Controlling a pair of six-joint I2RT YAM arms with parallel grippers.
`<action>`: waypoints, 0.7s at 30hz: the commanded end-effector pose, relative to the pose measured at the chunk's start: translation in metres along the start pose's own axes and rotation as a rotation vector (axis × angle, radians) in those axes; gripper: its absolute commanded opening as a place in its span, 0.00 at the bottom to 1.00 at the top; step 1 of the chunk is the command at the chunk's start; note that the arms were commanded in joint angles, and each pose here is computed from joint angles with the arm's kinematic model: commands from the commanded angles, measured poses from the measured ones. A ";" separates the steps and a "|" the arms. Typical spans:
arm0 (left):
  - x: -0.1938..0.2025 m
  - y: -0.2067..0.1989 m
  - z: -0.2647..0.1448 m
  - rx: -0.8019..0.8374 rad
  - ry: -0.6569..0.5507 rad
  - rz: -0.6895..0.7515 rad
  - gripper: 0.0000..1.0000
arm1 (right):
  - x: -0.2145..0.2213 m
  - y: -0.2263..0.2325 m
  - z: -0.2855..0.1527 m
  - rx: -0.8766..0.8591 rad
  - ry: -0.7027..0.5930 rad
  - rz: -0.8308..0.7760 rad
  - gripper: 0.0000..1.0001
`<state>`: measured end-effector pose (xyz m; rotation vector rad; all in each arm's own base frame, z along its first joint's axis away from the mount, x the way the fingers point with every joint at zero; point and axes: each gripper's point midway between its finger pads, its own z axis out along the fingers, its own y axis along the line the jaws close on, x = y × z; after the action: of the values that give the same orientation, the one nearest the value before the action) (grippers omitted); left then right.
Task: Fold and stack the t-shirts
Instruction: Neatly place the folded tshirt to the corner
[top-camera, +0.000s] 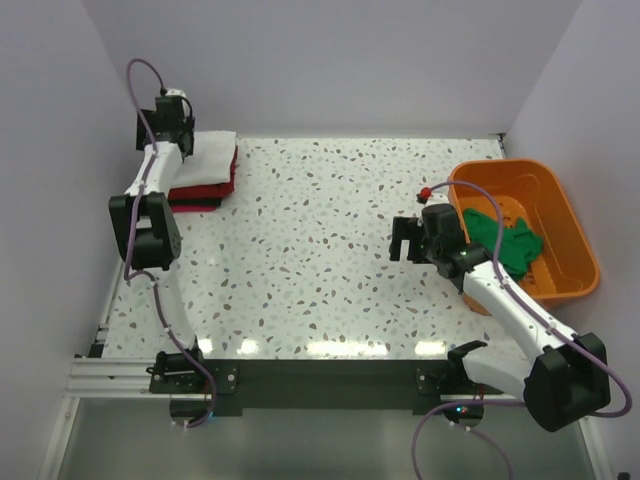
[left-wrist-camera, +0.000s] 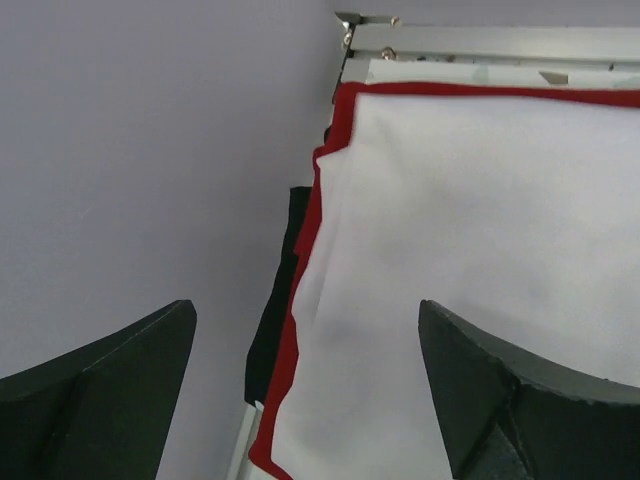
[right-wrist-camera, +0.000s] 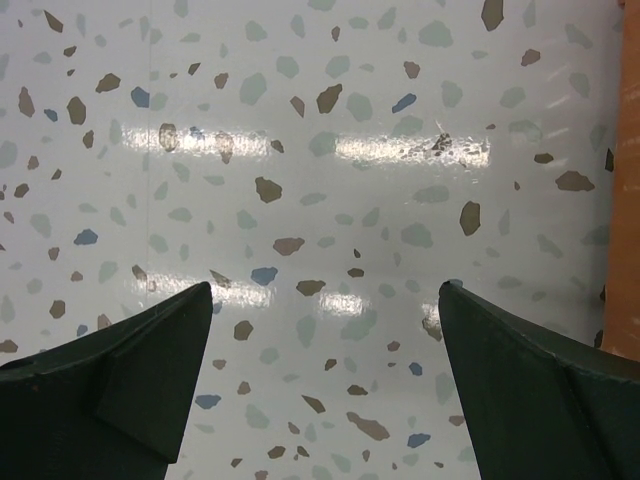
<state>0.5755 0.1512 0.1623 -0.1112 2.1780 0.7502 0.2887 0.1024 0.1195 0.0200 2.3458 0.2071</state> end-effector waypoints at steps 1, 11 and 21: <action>-0.050 0.037 -0.028 -0.042 -0.109 -0.161 1.00 | -0.017 0.000 -0.011 0.002 -0.063 0.008 0.99; -0.092 0.038 -0.157 0.266 -0.179 -0.536 1.00 | -0.022 0.005 -0.029 -0.030 -0.100 0.043 0.99; 0.001 -0.070 -0.289 0.463 -0.176 -0.545 1.00 | -0.025 0.012 -0.042 -0.082 -0.117 0.050 0.99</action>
<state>0.4180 -0.0366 0.3098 -0.3440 1.9031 -0.0314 0.2757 0.1018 0.1500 0.0479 2.2664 0.2725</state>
